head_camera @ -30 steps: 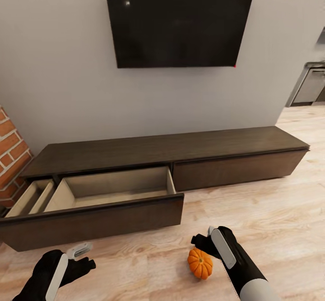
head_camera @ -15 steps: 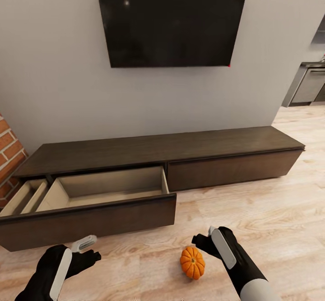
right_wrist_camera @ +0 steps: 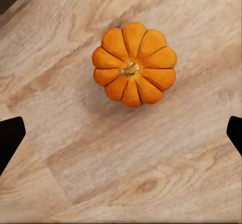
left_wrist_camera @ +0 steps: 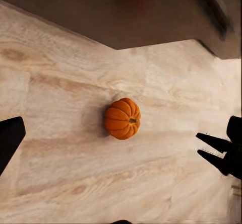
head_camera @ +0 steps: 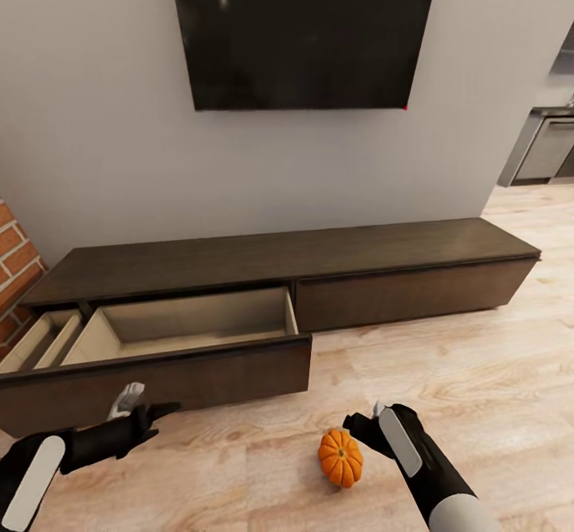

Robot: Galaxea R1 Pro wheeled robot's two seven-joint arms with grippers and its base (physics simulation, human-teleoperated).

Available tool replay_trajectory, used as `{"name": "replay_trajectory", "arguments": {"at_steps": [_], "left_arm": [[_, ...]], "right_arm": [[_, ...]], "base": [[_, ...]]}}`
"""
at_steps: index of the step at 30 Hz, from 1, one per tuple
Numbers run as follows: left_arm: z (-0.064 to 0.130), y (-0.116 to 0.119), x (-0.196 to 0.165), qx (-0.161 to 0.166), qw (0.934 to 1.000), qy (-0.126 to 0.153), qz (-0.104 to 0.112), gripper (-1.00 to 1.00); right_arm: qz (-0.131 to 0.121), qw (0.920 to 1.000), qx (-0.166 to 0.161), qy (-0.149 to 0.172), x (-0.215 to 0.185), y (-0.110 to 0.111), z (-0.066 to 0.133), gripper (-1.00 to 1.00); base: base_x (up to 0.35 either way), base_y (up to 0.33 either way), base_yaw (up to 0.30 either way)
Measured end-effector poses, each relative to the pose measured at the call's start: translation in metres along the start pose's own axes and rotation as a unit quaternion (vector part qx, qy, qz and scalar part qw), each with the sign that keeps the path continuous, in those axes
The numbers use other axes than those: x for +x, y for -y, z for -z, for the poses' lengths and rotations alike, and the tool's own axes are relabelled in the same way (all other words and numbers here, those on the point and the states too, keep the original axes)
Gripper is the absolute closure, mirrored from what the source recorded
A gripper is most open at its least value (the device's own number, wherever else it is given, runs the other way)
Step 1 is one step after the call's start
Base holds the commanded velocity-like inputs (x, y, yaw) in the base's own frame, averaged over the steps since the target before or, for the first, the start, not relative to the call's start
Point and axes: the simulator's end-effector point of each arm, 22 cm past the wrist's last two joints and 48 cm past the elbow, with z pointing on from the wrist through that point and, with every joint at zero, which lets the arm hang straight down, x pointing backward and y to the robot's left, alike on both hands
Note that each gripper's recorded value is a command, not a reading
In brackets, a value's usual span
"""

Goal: Place each of the two pumpkins and all three candles from the living room inside a cabinet in the living room (use any cabinet), then make sure every cabinet is closed, and position the cauldron so it is next to a table in the living room.

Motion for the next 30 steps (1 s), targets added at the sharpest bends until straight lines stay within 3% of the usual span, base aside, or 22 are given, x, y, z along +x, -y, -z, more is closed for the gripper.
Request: {"name": "replay_trajectory", "arguments": {"at_steps": [8, 12, 13, 16, 21, 25, 30], "left_arm": [[0.002, 0.007, 0.011, 0.072, 0.9973, 0.000, 0.014, -1.00], [0.000, 0.004, 0.017, 0.089, 0.9958, -0.002, 0.019, -1.00], [-0.002, 0.000, 0.019, 0.091, 0.9956, -0.003, 0.022, -1.00], [-0.005, -0.006, 0.023, 0.093, 0.9953, -0.004, 0.026, -1.00], [-0.009, -0.003, 0.028, 0.117, 0.9925, -0.010, 0.035, -1.00], [-0.013, -0.005, 0.034, 0.124, 0.9912, -0.016, 0.043, -1.00], [-0.021, -0.018, 0.044, 0.119, 0.9906, -0.026, 0.063, -1.00]], "right_arm": [[-0.022, 0.9997, -0.004, 0.006, -0.002, 0.009, -0.014, -1.00], [-0.076, 0.9968, -0.009, 0.022, -0.013, 0.027, -0.020, -1.00], [-0.096, 0.9948, -0.020, 0.029, -0.019, 0.029, -0.021, -1.00], [-0.121, 0.9903, -0.056, 0.039, -0.025, 0.026, -0.025, -1.00], [-0.178, 0.9722, -0.132, 0.075, -0.049, 0.021, -0.025, -1.00], [-0.198, 0.9629, -0.158, 0.094, -0.052, 0.020, -0.034, -1.00], [-0.207, 0.9599, -0.167, 0.089, -0.043, 0.023, -0.047, -1.00]], "base": [[0.000, 0.000, 0.000], [0.000, 0.000, 0.000], [0.000, 0.000, 0.000], [0.000, 0.000, 0.000], [0.000, 0.000, 0.000], [0.000, 0.000, 0.000], [0.000, 0.000, 0.000]]}}
